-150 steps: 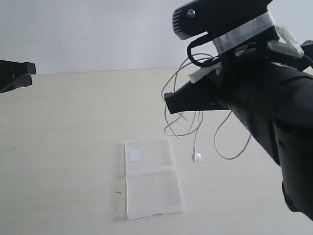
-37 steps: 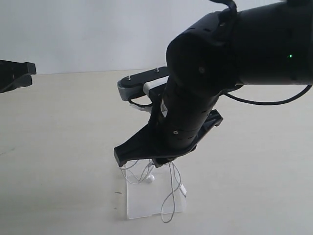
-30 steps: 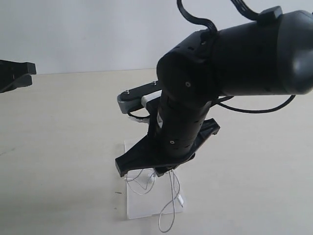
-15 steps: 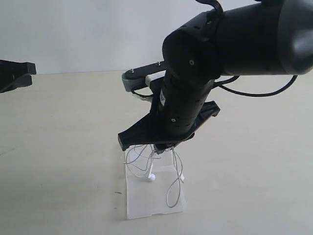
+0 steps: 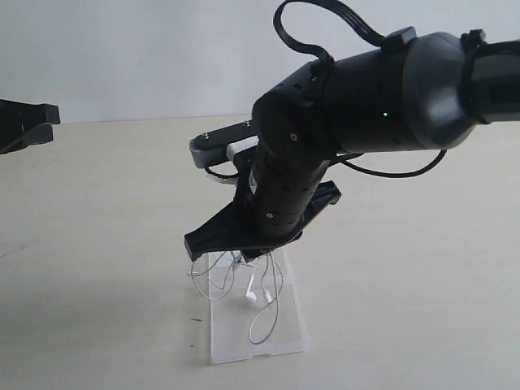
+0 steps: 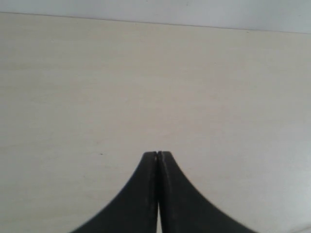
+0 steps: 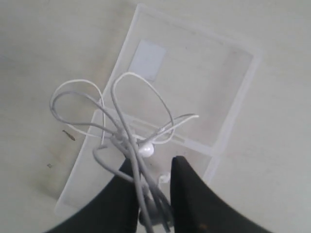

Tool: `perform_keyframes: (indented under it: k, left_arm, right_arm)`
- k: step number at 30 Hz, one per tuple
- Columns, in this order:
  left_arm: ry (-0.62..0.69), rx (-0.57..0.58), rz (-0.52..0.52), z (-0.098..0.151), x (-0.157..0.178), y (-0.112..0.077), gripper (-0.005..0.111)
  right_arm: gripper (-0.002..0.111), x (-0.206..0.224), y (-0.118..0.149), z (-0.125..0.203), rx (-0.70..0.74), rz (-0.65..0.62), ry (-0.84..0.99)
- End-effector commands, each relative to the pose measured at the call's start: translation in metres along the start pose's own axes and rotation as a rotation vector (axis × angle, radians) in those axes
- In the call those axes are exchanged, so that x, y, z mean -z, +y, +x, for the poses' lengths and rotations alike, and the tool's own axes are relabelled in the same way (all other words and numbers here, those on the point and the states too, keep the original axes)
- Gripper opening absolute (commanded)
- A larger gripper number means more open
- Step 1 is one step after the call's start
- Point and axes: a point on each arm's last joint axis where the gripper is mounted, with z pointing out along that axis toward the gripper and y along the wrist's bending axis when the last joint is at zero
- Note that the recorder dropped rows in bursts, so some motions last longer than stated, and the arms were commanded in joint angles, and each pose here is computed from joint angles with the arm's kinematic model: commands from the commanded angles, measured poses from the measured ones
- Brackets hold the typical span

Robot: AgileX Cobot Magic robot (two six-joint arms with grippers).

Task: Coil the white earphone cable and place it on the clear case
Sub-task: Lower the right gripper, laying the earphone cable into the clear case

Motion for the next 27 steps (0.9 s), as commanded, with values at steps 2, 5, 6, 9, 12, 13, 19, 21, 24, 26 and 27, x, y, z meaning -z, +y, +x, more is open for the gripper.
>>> perform_keyframes:
  k: [2, 5, 6, 9, 12, 13, 19, 21, 24, 26, 27]
  left_arm:
    - [-0.007, -0.005, 0.002, -0.001, 0.003, -0.001, 0.000]
    - [-0.007, -0.005, 0.002, -0.001, 0.003, -0.001, 0.000]
    - [-0.007, -0.005, 0.002, -0.001, 0.003, -0.001, 0.000]
    - [-0.007, -0.005, 0.002, -0.001, 0.003, -0.001, 0.000]
    - [-0.006, -0.005, 0.006, -0.001, 0.003, -0.001, 0.000]
    - [-0.006, -0.005, 0.006, -0.001, 0.003, -0.001, 0.000]
    - [-0.006, -0.005, 0.006, -0.001, 0.003, -0.001, 0.000]
    - [-0.006, -0.005, 0.006, -0.001, 0.003, -0.001, 0.000]
    - [-0.006, -0.005, 0.006, -0.001, 0.003, -0.001, 0.000]
    - [-0.006, -0.005, 0.006, -0.001, 0.003, -0.001, 0.000]
    - [-0.006, -0.005, 0.006, -0.001, 0.003, -0.001, 0.000]
  right_arm:
    - [0.000, 0.001, -0.006, 0.007, 0.004, 0.045, 0.098]
    - [0.000, 0.002, -0.006, 0.012, -0.001, 0.053, 0.147]
    - [0.000, 0.002, -0.006, 0.012, -0.002, 0.048, 0.148]
    - [0.000, 0.001, -0.002, 0.011, 0.000, 0.013, 0.140]
    - [0.000, -0.010, 0.000, 0.012, 0.008, 0.002, 0.148]
    - [0.000, -0.013, 0.000, 0.012, 0.008, 0.005, 0.156]
    - [0.000, -0.037, 0.000, 0.016, 0.017, 0.020, 0.210]
    - [0.000, -0.041, 0.002, 0.014, 0.019, 0.017, 0.213]
    - [0.000, -0.043, 0.007, 0.004, 0.036, 0.000, 0.218]
    - [0.000, -0.042, 0.010, -0.006, 0.038, 0.001, 0.220]
    - [0.000, -0.043, 0.010, -0.007, 0.039, 0.006, 0.236]
